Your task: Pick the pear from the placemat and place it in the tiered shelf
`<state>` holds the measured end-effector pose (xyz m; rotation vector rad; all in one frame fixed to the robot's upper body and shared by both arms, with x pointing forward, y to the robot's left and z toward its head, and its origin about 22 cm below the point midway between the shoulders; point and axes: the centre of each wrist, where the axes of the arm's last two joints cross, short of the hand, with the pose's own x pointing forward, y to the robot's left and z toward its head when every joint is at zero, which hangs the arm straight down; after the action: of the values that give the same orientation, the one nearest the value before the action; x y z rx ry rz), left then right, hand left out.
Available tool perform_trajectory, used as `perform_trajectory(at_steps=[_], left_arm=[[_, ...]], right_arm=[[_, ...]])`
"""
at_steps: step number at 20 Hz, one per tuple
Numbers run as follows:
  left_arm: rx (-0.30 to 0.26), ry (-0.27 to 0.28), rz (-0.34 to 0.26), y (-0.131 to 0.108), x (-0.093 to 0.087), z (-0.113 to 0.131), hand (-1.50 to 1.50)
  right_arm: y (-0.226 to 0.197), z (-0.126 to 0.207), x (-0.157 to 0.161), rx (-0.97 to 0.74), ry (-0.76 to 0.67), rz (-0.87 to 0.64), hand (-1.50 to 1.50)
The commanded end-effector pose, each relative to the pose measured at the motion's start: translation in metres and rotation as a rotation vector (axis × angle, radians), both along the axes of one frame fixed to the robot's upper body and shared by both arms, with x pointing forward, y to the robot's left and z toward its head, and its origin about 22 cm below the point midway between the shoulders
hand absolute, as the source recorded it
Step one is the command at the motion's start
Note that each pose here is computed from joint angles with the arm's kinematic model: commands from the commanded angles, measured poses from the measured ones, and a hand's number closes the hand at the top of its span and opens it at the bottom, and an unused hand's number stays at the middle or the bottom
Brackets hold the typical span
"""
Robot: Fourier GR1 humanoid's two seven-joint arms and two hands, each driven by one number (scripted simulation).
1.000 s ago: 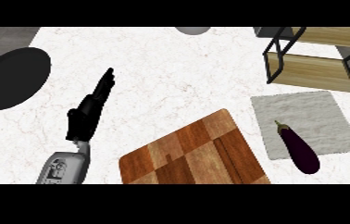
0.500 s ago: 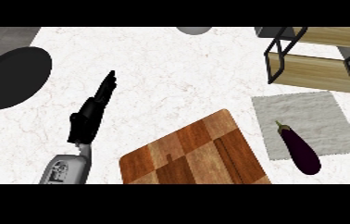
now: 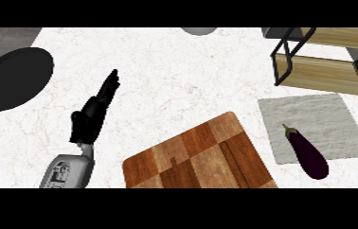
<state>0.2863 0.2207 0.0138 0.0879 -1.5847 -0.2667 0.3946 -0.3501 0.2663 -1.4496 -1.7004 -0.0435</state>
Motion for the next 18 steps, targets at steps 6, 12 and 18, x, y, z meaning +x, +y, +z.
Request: perform_trajectory(at_steps=[6,12,18], left_arm=[[0.008,0.007,0.020,-0.002,0.006,0.001,0.00],[-0.010,-0.003,0.011,0.015,-0.001,0.000,0.00],[-0.008,0.016,0.016,-0.002,-0.006,0.004,0.00]], right_arm=[[-0.037,-0.012,0.016,0.025,-0.031,0.039,1.50],[-0.066,-0.049,0.004,0.012,0.097,-0.284,-1.50],[-0.053,-0.042,0.009,0.077,0.074,-0.250,-1.50]])
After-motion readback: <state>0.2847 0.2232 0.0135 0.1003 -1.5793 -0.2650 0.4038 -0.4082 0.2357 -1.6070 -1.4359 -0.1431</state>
